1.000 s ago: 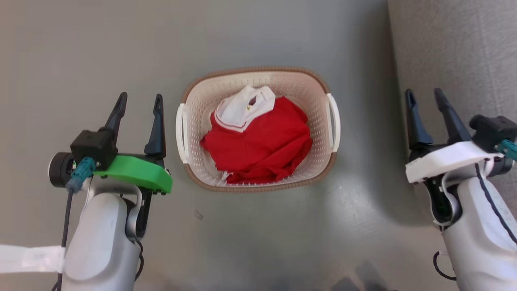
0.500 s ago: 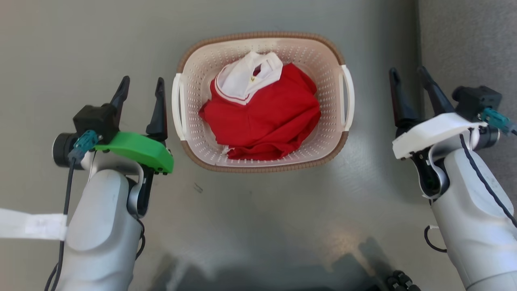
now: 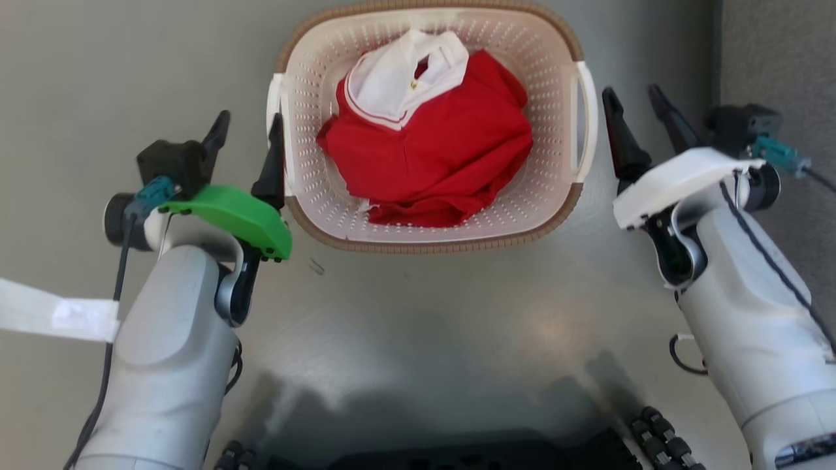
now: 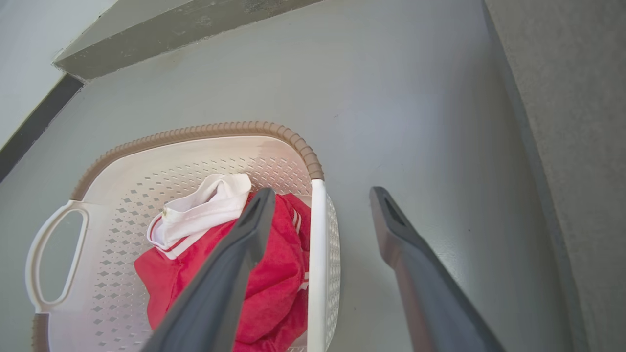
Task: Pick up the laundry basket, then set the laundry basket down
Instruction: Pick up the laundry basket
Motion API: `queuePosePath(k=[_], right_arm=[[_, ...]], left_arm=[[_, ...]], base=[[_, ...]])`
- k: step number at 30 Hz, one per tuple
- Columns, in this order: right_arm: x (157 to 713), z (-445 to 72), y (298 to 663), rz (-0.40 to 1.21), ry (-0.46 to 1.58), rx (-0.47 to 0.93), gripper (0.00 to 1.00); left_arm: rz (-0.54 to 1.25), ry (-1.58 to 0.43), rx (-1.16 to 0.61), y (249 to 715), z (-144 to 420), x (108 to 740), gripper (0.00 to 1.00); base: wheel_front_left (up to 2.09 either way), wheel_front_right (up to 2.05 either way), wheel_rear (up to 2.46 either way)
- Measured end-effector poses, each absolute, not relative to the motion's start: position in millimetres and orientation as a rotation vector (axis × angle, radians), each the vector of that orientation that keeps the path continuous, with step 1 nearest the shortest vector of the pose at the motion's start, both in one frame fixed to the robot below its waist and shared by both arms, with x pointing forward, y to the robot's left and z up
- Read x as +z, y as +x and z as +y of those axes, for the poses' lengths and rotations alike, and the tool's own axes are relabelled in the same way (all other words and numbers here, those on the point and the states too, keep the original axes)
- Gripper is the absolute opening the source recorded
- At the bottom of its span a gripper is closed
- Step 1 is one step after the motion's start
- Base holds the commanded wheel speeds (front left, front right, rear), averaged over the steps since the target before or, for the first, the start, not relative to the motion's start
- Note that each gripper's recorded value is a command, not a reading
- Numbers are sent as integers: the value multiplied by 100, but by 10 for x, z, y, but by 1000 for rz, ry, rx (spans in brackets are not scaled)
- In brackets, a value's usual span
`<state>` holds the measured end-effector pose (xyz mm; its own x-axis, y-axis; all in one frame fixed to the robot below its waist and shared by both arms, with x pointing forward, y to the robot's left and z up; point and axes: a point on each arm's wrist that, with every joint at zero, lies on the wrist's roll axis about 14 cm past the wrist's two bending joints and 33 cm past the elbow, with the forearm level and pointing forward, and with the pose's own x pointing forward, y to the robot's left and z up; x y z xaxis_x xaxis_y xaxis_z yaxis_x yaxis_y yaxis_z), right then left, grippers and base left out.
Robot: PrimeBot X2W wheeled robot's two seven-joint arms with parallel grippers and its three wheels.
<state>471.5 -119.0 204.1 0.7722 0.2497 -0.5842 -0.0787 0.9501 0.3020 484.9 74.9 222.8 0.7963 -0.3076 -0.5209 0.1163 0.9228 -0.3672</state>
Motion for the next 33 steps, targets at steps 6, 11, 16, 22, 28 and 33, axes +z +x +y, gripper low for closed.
queuePosePath(k=[6,11,16,22,28,33], right_arm=[[1832,-1167,4753,709,277,177,100],[1649,-1163,4736,751,293,163,100],[1500,-1039,4716,786,328,169,100],[1322,-970,4688,828,332,184,100],[1157,-935,4647,869,342,183,100],[1057,-865,4613,902,341,205,100]], left_arm=[[658,-345,-235,4882,707,2016,100],[703,-345,-237,4886,692,1828,100],[760,-339,-242,4849,680,1627,100],[809,-344,-241,4833,664,1437,100],[856,-341,-238,4808,670,1266,100],[884,-341,-254,4775,640,1176,100]], base=[[0,0,0],[0,0,0],[0,0,0],[0,0,0],[0,0,0],[0,0,0]])
